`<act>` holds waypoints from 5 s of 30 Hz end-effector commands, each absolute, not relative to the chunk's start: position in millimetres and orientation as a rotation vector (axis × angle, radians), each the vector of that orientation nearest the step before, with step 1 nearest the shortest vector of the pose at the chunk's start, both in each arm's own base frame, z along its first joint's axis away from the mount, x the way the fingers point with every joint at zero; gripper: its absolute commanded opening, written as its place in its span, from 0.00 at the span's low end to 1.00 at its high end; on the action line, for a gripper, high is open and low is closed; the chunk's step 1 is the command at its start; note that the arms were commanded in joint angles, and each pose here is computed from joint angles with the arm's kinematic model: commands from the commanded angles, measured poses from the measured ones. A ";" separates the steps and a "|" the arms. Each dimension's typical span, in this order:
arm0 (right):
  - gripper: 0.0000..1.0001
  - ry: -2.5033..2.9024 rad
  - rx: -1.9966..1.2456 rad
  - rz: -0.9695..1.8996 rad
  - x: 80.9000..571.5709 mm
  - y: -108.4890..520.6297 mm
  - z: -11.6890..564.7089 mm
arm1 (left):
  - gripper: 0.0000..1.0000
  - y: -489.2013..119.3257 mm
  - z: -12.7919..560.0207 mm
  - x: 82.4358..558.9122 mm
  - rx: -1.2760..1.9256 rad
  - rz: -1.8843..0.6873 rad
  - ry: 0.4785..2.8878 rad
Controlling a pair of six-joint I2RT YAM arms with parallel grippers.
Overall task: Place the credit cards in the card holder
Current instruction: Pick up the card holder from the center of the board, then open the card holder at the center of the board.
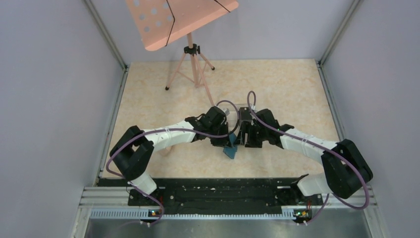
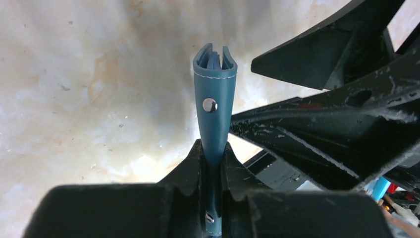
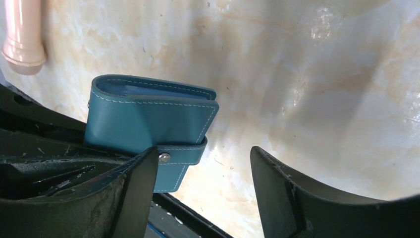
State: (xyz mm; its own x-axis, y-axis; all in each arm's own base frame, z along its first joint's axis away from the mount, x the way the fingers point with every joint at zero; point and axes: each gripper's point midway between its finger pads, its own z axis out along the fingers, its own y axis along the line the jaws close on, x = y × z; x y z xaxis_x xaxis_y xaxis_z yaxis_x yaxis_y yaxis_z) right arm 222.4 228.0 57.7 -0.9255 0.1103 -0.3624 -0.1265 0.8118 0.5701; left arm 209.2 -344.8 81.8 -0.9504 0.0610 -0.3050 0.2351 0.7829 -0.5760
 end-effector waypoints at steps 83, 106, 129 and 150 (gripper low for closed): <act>0.85 2.412 -0.114 1.015 239.1 199.3 129.2 | 0.00 -331.9 155.2 208.6 0.245 -1.091 2.414; 0.80 2.509 -0.185 0.907 243.6 247.9 122.6 | 0.00 -348.2 138.4 204.8 0.393 -0.791 2.554; 0.57 2.632 -0.231 0.626 237.0 219.5 86.8 | 0.00 -366.2 146.9 199.0 0.431 -0.826 2.517; 0.69 2.611 -0.231 0.770 221.3 239.7 97.8 | 0.00 -368.1 133.7 195.0 0.418 -0.822 2.574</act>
State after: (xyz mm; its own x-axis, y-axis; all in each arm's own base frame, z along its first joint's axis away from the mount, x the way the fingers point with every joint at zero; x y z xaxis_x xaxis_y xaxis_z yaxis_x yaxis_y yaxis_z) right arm 227.2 223.9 102.9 -0.8969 -0.0258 -0.4415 -0.2498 0.8533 0.4577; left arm 193.8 -349.6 115.1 -0.8875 0.1815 -0.4236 0.3678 0.8328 -0.4138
